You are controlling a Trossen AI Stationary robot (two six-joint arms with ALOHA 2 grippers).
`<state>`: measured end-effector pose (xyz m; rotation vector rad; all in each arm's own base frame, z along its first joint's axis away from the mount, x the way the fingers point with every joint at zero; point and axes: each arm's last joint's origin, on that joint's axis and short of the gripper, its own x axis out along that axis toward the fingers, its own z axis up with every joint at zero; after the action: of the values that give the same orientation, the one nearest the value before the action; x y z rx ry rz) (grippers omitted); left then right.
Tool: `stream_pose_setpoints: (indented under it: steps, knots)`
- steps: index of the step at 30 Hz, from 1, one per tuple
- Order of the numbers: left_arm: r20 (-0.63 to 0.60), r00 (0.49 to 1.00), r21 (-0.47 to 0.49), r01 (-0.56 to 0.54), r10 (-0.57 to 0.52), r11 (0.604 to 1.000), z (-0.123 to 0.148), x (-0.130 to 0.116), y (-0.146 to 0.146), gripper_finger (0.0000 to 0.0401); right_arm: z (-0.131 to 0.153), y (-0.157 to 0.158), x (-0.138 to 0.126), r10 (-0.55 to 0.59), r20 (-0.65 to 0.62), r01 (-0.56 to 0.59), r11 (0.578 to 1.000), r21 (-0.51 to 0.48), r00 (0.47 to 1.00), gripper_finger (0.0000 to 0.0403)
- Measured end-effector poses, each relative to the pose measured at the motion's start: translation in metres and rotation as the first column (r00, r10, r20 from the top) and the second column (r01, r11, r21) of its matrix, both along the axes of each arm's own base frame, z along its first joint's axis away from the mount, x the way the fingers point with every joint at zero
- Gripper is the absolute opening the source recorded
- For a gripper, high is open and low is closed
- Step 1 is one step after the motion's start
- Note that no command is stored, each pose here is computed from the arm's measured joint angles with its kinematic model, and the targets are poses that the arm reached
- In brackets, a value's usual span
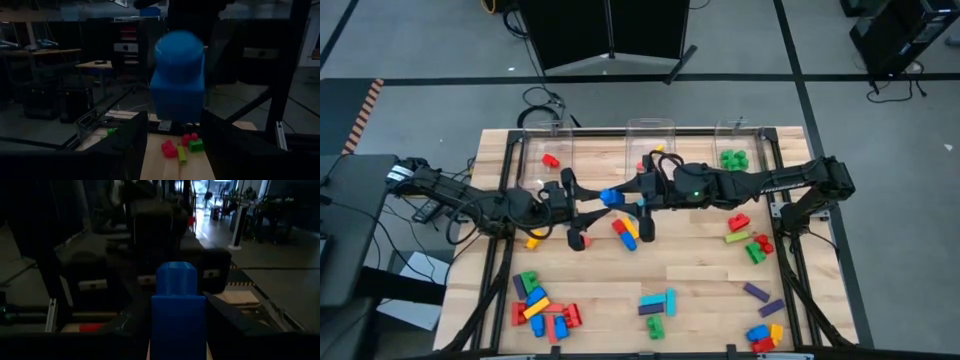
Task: Sort blocks by size
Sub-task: Put the blue 1 stud game piece into the left transparent bin
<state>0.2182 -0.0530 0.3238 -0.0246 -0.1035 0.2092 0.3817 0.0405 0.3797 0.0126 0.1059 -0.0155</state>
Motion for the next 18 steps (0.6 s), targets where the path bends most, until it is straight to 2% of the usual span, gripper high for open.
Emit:
stream_pose_setpoints:
  steps: [4,18]
  knots:
    - [-0.002,1.000,0.001,-0.003,0.003,1.000,-0.0003,0.0000,0.0001,0.0188,0.0041,0.0004,0.0003,0.007,0.040,-0.007,1.000,0.005,0.999,0.0158]
    - [0.051,0.999,-0.023,0.014,-0.012,1.000,0.0003,0.0063,-0.0022,0.0188,0.0053,0.0012,-0.0005,0.038,0.043,-0.038,0.999,0.014,0.998,0.0158]
